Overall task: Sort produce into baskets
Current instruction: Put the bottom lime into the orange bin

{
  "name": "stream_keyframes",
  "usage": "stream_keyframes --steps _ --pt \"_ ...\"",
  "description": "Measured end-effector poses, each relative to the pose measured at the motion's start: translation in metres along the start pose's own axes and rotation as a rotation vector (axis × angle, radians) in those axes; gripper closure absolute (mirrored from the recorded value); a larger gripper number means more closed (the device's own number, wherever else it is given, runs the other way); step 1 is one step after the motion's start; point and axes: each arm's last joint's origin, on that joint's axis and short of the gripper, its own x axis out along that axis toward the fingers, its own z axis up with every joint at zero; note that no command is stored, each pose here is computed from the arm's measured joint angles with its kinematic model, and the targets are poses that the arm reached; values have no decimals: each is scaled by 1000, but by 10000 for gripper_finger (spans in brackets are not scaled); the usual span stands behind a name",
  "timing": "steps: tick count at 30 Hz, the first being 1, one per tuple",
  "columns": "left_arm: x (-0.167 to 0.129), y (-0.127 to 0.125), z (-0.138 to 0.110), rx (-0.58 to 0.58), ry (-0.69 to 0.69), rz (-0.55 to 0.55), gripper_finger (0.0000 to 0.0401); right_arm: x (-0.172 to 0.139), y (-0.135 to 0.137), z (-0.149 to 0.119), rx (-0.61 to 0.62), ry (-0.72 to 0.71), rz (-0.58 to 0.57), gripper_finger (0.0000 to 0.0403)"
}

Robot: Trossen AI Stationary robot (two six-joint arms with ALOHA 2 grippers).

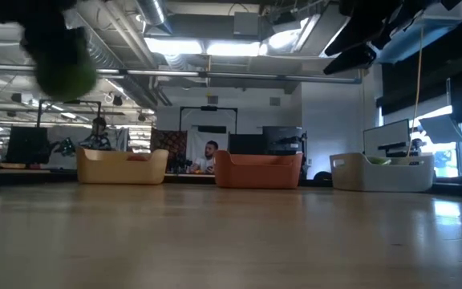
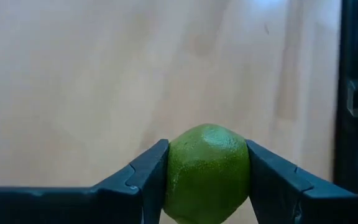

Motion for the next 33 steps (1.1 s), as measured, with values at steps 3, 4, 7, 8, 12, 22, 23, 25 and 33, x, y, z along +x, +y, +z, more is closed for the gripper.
stream_keyframes --steps 3,4,7,8,12,22,23,25,33 --pt "1 10 14 11 -75 44 222 5 0 -1 -11 20 -8 52" --pt "2 13 19 20 -90 54 222 7 0 -1 -17 26 -11 49" --pt "6 24 33 40 -132 76 222 11 0 -2 -33 36 -30 45" --pt "7 27 38 42 -148 85 222 12 0 -2 -37 35 -37 45" --pt "12 48 57 -12 -218 171 221 13 -1 1 -69 10 -55 45" --pt "15 81 92 -2 -357 234 221 12 -2 3 -136 -19 -102 45" --pt "15 83 95 2 -371 238 221 12 -2 3 -137 -20 -110 45" --pt "14 88 100 2 -394 248 221 12 -2 3 -151 -20 -125 45" --pt "14 106 114 -6 -454 292 221 11 -3 4 -193 -19 -155 45"
